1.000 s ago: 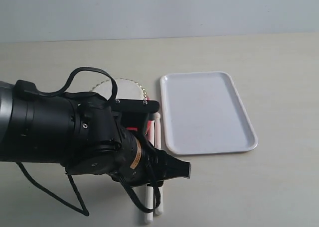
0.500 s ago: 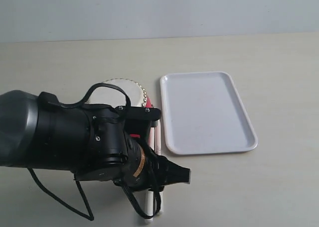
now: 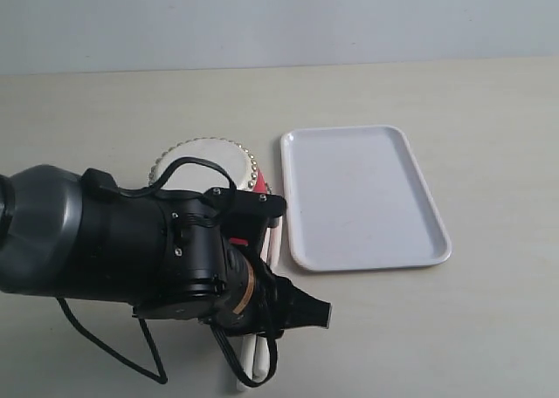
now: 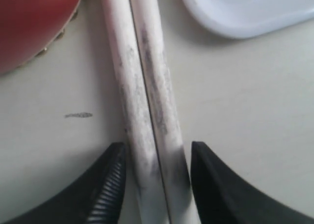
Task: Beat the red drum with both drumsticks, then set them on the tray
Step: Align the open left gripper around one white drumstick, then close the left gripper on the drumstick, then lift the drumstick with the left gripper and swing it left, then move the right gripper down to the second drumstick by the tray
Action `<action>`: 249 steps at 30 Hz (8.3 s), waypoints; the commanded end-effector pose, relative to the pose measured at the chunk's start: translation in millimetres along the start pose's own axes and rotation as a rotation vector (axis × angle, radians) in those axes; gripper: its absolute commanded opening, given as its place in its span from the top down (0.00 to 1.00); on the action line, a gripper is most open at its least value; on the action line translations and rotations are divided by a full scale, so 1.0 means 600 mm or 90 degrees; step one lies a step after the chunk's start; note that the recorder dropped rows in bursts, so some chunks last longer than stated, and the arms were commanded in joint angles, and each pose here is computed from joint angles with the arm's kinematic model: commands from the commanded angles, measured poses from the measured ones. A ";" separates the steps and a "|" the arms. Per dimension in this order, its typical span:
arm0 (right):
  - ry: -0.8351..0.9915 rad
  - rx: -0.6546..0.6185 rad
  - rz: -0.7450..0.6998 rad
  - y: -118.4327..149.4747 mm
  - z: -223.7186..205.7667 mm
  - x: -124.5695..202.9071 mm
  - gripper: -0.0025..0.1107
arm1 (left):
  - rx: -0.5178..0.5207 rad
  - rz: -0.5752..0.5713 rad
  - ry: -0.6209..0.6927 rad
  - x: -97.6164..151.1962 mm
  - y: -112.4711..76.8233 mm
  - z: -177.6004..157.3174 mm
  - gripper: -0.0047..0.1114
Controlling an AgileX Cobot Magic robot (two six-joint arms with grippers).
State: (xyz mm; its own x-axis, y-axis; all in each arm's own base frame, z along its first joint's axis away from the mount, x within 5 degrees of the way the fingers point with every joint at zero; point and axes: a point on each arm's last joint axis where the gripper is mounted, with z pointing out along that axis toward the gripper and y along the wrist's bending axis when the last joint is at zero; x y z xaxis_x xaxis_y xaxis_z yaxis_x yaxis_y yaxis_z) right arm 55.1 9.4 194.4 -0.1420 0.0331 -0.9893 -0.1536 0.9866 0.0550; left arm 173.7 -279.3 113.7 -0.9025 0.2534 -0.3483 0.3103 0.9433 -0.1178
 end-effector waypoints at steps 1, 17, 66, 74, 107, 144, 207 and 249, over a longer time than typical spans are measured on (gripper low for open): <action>-0.010 0.003 0.000 -0.001 0.000 0.000 0.98 | 0.004 0.010 -0.017 -0.005 0.001 -0.016 0.59; -0.010 0.003 0.000 -0.001 0.000 0.000 0.98 | -0.041 0.025 -0.029 -0.009 0.013 -0.020 0.59; -0.010 0.003 0.005 -0.001 0.000 0.000 0.98 | -0.008 0.026 -0.021 -0.004 0.004 -0.002 0.59; -0.010 0.003 0.006 -0.001 0.000 0.000 0.98 | -0.019 0.000 -0.021 -0.017 0.021 0.002 0.59; -0.009 0.003 0.008 -0.001 0.000 0.000 0.98 | -0.021 0.009 0.014 -0.011 0.028 0.019 0.96; -0.009 0.003 0.008 -0.001 0.000 0.000 0.98 | 0.100 0.087 -0.317 -0.094 0.029 -0.244 0.96; 0.626 -0.261 -0.029 0.160 0.314 -0.107 0.98 | 0.180 0.102 -0.524 0.140 0.234 -0.313 0.96; 0.813 -0.227 0.002 0.206 0.389 0.087 0.69 | 0.192 0.084 -0.520 0.140 0.233 -0.313 0.96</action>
State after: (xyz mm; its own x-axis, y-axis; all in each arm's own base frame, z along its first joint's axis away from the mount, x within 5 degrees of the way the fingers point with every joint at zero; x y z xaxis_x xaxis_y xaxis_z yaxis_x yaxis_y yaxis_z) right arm 254.1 169.4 121.1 -0.9287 -0.3325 -0.1641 -0.3679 0.8818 0.2951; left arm 86.0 -86.3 242.0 -0.3989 0.0192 -0.9168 0.5624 0.7948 -0.2281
